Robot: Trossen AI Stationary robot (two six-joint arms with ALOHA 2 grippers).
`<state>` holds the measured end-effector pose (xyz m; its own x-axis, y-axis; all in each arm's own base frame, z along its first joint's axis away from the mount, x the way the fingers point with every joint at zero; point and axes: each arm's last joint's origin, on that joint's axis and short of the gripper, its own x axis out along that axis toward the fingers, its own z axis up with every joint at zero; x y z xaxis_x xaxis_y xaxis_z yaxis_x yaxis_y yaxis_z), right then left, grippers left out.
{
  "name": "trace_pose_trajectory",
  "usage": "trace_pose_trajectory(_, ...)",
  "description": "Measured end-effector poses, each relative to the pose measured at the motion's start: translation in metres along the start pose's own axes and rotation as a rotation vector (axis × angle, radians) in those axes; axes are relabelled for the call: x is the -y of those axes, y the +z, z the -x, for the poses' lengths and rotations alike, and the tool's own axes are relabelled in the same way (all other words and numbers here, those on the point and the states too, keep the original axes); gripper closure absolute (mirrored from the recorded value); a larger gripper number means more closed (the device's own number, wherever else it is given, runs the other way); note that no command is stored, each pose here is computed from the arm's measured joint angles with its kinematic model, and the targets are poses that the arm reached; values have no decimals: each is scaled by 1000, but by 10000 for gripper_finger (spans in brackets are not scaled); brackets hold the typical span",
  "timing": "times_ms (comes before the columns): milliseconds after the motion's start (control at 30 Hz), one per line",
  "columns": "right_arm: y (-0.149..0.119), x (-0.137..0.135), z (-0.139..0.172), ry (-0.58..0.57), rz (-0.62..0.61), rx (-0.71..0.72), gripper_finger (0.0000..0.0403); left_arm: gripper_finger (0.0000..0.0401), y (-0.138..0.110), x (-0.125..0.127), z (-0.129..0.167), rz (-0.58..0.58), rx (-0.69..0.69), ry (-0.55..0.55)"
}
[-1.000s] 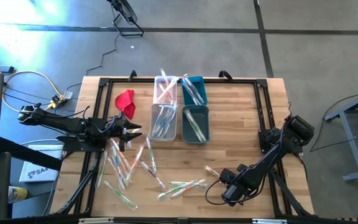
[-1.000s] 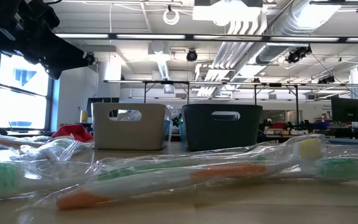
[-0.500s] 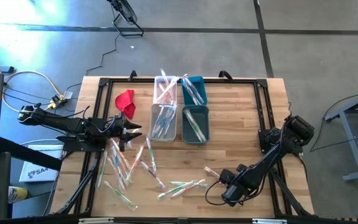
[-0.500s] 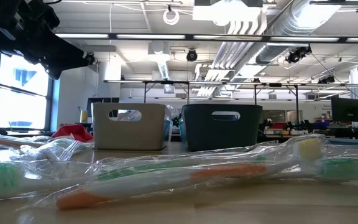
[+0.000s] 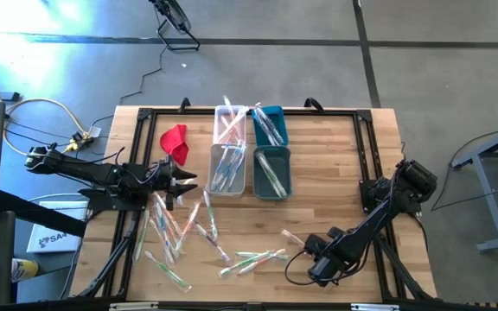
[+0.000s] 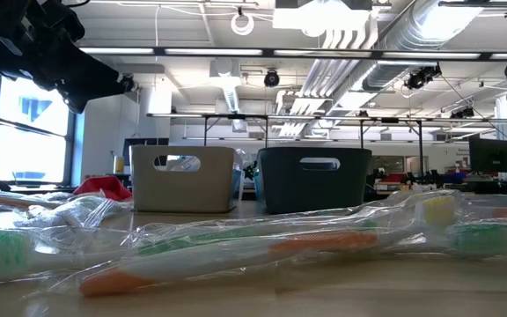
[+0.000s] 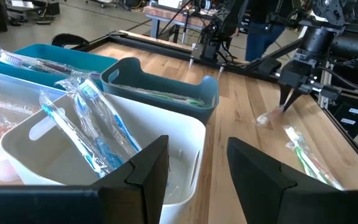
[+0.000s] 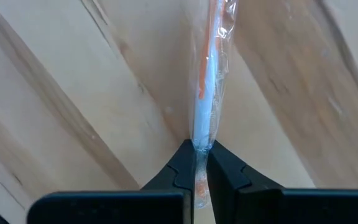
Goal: Pick & Place Toothbrushes
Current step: Put the orange toothbrush into the transparent bin
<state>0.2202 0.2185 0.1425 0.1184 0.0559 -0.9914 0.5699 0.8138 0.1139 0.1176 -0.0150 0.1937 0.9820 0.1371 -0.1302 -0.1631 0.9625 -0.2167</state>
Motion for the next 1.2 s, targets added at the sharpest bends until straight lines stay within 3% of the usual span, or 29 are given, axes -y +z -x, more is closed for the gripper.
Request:
trace_pose_trajectory(800, 16, -5, 11, -68, 94, 444, 390, 242, 0, 0, 0, 26, -1, 0)
trace_pose_trajectory(1200, 46, 0, 12, -129, 142, 534, 390, 242, 0, 0, 0, 30, -1, 0)
